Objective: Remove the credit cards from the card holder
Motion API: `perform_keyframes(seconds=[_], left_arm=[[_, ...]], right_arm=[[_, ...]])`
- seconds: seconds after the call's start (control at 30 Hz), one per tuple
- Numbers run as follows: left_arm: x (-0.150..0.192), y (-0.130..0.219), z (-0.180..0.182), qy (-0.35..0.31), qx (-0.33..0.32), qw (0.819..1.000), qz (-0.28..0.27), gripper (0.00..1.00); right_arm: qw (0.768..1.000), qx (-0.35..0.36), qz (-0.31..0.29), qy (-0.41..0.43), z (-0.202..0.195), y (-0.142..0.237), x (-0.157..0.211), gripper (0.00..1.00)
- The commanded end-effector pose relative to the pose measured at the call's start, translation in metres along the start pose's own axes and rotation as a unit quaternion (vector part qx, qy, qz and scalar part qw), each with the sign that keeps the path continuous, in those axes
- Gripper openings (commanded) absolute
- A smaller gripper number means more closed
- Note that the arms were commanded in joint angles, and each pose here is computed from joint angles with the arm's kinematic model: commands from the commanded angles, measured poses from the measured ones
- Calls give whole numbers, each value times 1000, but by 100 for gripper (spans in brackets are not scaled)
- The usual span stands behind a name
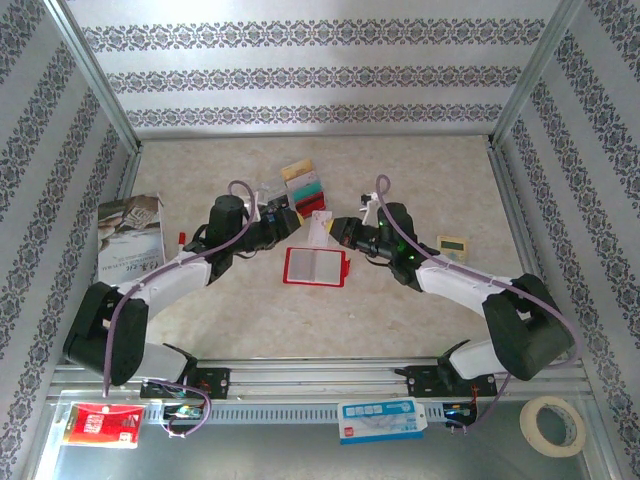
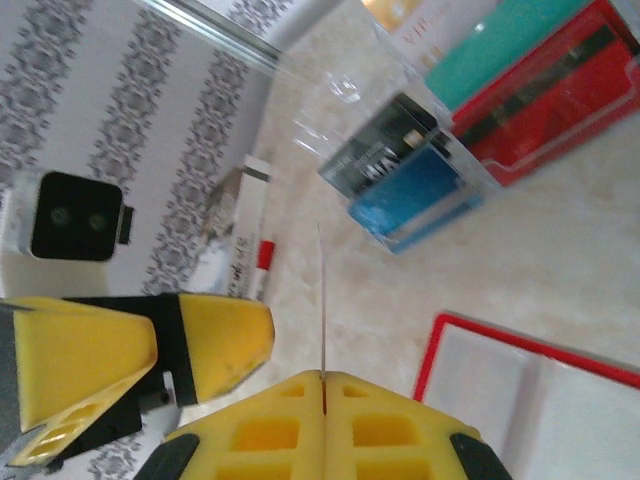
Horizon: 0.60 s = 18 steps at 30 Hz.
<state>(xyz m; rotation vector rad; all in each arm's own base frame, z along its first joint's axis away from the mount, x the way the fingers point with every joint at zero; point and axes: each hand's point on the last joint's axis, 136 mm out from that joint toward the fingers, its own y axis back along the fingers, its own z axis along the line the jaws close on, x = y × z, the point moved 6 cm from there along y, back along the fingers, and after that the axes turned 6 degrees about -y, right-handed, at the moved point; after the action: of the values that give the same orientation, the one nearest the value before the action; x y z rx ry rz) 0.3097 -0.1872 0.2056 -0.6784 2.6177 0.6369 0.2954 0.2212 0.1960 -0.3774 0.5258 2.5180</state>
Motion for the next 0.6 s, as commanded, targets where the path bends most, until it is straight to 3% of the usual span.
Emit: perform_keyframes(seconds=[0.0,0.33,0.57], left_arm=[[-9,6,-30,0,70,997,-19,71],[-6,-6,-31,6,103,994,-24,70],[-14,-10,-46,16,178,983,-47,57]], right_arm=[[997,-74,-33,-20,16,7,-12,0],[988,-134,-55,-46,28,15,-26,0],[986,-149,-57,-53,31,15,-29,0]])
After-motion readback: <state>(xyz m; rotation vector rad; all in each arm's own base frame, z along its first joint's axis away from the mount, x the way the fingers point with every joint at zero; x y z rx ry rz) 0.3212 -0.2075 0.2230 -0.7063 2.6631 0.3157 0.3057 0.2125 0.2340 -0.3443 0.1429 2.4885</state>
